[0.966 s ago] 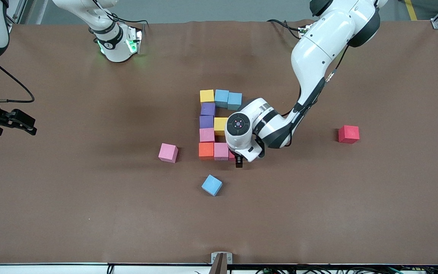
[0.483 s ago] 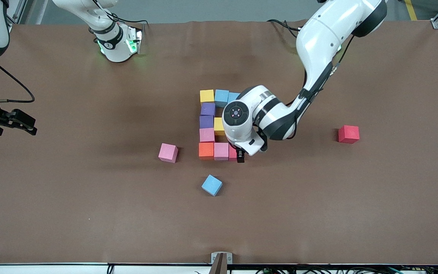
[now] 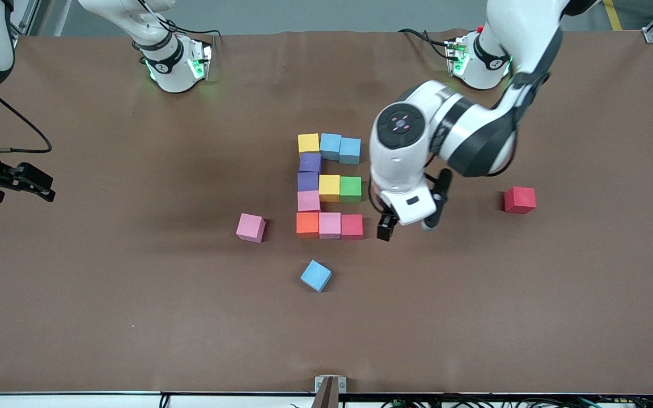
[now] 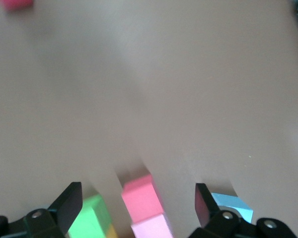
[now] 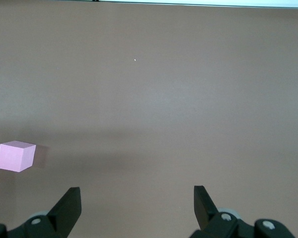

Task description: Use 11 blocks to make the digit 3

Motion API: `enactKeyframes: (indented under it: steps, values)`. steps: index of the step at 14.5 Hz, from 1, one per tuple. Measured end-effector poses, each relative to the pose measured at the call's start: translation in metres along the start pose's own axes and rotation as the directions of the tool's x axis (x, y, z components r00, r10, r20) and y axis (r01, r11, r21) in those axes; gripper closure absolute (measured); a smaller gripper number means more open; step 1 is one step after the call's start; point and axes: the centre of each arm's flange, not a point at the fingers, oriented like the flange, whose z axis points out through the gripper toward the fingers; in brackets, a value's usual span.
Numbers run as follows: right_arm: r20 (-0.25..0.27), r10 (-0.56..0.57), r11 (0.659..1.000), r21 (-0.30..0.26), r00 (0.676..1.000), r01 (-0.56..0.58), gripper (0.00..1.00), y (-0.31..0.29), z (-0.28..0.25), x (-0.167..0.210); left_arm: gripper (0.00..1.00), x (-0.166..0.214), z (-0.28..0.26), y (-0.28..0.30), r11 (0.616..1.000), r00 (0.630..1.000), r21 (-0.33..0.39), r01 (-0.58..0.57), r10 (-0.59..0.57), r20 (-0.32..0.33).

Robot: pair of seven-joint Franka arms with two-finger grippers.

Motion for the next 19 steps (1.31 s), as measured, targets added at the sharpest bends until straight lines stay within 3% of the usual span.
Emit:
enactKeyframes:
  steps: [5,9,12,15,19]
  values:
    - [-0.002,0.0,1.0,0.0,1.0,0.0,0.0,0.0,0.0,0.0,0.0,0.12,-0.053,-0.023,0.96,0.96,-0.04,-0.277,0.279,0.03]
    - [-0.01,0.002,1.0,-0.001,1.0,-0.002,0.0,0.0,-0.004,0.001,0.0,0.219,-0.087,-0.071,0.877,0.874,-0.022,-0.48,0.48,0.078]
    - [-0.011,0.01,1.0,-0.001,1.0,-0.01,0.0,0.0,-0.005,0.001,0.0,0.277,-0.105,-0.113,0.793,0.784,-0.024,-0.608,0.605,0.135]
    - [-0.009,0.015,1.0,-0.001,1.0,-0.015,0.0,0.001,-0.005,0.001,0.0,0.3,-0.128,-0.14,0.709,0.701,-0.026,-0.705,0.701,0.131]
    - [-0.015,0.015,1.0,-0.001,1.0,-0.015,0.0,0.001,-0.006,0.002,0.0,0.287,-0.173,-0.174,0.598,0.59,-0.013,-0.802,0.795,0.141]
